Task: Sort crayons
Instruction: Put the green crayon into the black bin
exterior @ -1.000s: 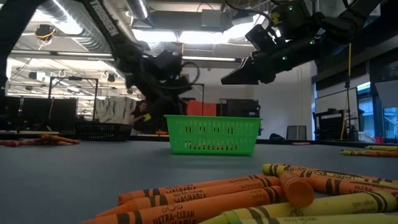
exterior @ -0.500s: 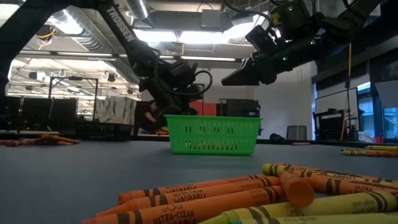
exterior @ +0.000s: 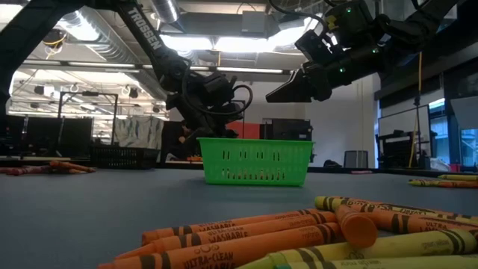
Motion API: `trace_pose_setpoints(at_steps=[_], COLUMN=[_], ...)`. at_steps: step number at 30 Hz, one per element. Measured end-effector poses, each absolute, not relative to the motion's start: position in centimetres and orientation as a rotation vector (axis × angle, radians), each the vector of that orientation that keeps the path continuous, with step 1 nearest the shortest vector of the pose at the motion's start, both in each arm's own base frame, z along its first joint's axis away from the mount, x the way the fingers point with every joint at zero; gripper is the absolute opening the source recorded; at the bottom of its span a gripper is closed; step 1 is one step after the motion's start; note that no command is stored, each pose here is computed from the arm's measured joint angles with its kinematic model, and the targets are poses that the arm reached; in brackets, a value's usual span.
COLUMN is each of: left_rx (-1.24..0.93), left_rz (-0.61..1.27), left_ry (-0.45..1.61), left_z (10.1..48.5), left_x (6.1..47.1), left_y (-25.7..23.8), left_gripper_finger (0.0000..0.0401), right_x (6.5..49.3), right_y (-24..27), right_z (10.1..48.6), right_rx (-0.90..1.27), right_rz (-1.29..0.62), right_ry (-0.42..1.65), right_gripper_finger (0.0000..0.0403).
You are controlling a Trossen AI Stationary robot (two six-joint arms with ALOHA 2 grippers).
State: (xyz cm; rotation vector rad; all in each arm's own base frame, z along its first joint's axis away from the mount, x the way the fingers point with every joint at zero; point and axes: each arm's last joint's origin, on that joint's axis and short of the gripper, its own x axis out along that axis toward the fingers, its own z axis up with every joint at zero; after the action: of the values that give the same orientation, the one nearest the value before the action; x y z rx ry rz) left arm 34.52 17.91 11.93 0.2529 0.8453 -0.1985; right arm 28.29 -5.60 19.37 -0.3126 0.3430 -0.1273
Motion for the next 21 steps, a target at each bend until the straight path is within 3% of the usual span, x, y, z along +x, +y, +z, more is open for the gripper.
trace_pose_setpoints(at_steps=[13, 21], left_rx=[0.189, 0.177], left_rz=[-0.162, 0.005], left_ry=[0.953, 1.049], left_z=[11.7, 15.7], left_x=[33.8, 32.3], left_y=[17.6, 16.9], left_gripper_finger=[0.0133, 0.0133], right_x=[28.3, 28.5], right_y=[-5.6, -6.0], right_z=[19.3, 18.4], right_rx=[-0.308, -0.225], right_rz=[-0.128, -0.249], right_ry=[0.345, 0.417], right_gripper_finger=[0.0177, 0.0177])
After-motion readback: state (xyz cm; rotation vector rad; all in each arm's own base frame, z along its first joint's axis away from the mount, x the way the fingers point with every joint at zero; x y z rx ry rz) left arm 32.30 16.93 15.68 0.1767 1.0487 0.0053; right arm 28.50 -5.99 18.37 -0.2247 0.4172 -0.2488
